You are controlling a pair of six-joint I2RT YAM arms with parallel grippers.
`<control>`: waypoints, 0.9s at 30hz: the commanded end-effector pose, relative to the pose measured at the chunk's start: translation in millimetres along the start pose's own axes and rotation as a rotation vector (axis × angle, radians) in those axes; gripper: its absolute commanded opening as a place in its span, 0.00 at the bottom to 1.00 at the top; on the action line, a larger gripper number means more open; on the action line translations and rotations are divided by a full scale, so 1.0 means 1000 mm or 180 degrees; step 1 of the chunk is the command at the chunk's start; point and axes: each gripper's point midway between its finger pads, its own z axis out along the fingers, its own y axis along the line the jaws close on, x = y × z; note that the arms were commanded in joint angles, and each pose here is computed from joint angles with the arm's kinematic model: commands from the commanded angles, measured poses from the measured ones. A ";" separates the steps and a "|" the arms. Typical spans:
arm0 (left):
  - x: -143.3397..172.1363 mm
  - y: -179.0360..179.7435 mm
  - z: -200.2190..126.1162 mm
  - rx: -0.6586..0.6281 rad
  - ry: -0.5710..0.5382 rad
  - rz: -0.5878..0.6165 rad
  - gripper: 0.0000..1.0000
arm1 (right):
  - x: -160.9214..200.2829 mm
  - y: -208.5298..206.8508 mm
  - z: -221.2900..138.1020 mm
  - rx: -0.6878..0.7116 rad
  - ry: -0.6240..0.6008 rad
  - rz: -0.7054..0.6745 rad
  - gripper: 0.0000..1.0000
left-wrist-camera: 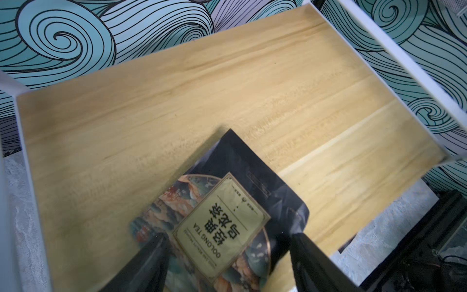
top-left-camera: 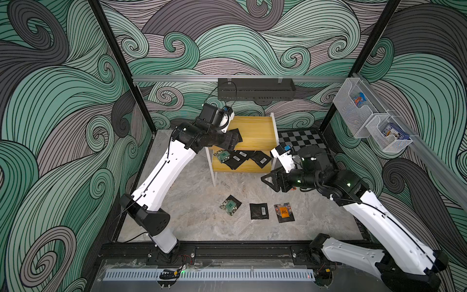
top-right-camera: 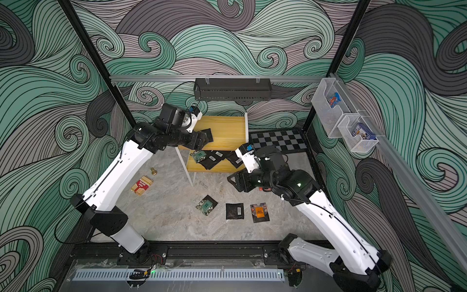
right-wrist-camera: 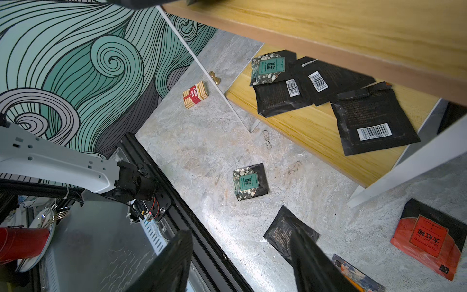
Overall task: Remove the tea bags from the shelf
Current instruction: Pick up the tea bag from the shelf.
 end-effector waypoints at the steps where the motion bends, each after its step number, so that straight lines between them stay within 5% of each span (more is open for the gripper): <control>1: 0.028 -0.007 -0.003 -0.0074 0.0298 0.0184 0.78 | 0.000 0.000 0.000 -0.0026 0.0002 -0.0042 0.66; 12: 0.050 -0.009 0.009 -0.0431 0.0479 0.0668 0.80 | 0.001 -0.004 0.001 0.0006 0.0002 0.0002 0.65; 27: 0.057 -0.014 -0.006 -0.0618 0.0378 0.0929 0.58 | -0.003 -0.004 0.001 0.0014 -0.0007 0.0026 0.65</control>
